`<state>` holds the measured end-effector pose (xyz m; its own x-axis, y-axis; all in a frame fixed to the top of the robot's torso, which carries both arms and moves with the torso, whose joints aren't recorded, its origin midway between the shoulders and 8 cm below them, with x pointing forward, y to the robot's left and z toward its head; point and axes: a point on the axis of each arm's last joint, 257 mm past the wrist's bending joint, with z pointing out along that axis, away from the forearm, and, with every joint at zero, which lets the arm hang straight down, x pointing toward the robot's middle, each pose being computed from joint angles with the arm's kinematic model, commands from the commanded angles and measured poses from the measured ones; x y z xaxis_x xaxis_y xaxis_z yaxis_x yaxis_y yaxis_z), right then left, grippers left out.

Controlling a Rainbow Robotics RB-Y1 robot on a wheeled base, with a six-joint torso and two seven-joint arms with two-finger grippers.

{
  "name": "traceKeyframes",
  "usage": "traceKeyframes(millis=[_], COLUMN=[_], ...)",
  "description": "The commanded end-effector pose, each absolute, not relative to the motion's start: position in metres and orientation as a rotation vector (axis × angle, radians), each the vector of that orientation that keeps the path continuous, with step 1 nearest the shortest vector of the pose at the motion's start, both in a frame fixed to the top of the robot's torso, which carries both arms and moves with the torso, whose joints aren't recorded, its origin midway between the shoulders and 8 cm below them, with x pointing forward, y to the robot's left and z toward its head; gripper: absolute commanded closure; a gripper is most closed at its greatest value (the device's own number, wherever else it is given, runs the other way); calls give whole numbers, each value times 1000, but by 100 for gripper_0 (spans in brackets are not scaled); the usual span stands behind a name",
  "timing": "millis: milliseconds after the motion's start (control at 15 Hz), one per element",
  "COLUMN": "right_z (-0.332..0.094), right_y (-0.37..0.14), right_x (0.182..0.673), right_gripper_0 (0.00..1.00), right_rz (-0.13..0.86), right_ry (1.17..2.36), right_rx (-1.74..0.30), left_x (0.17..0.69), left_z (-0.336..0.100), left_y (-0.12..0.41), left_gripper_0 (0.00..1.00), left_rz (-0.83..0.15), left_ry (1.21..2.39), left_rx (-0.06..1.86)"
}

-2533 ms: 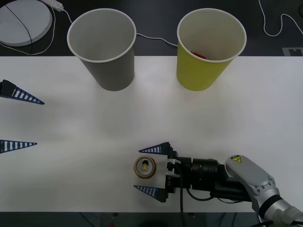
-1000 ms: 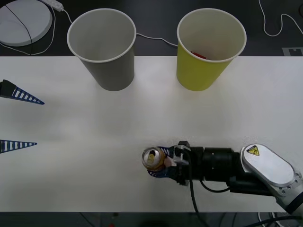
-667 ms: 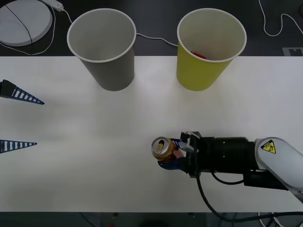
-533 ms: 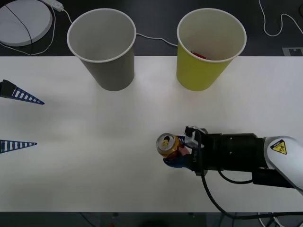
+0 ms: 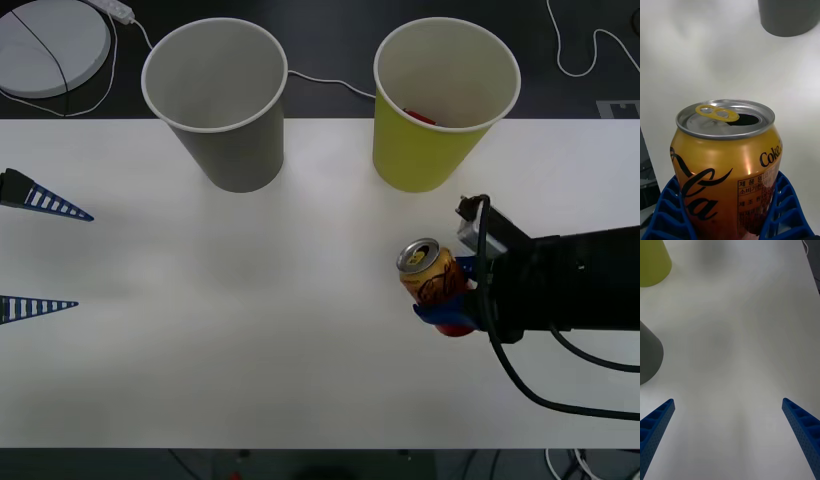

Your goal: Put the can into the green bin and the plastic bottle into the gray bin

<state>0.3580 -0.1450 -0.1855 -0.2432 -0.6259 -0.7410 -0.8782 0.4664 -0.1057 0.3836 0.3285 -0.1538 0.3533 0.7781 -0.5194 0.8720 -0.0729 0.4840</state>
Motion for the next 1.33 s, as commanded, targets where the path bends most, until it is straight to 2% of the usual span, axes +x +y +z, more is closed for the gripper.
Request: traceKeyframes(millis=[67, 600, 867, 1000, 1333], right_z=[-163, -86, -45, -17, 10], right_y=[-170, -244, -263, -258, -243], right_x=[359, 383, 401, 424, 473], right_gripper_0=[100, 100, 100, 100, 100], right_rz=[398, 208, 189, 169, 168], right_ry=[2063, 2191, 2217, 2176, 2209], right_rx=[-1181, -1156, -1143, -1127, -1109], left_x=[384, 384, 384, 384, 384], left_z=[-154, -154, -154, -154, -154], left_y=[329, 329, 329, 329, 329], left_gripper_0=[0, 0, 0, 0, 0], left_rz=[-158, -158, -158, -158, -158], left_ry=[1444, 1444, 1444, 1444, 1444], left_rx=[1864, 1864, 1864, 1864, 1864])
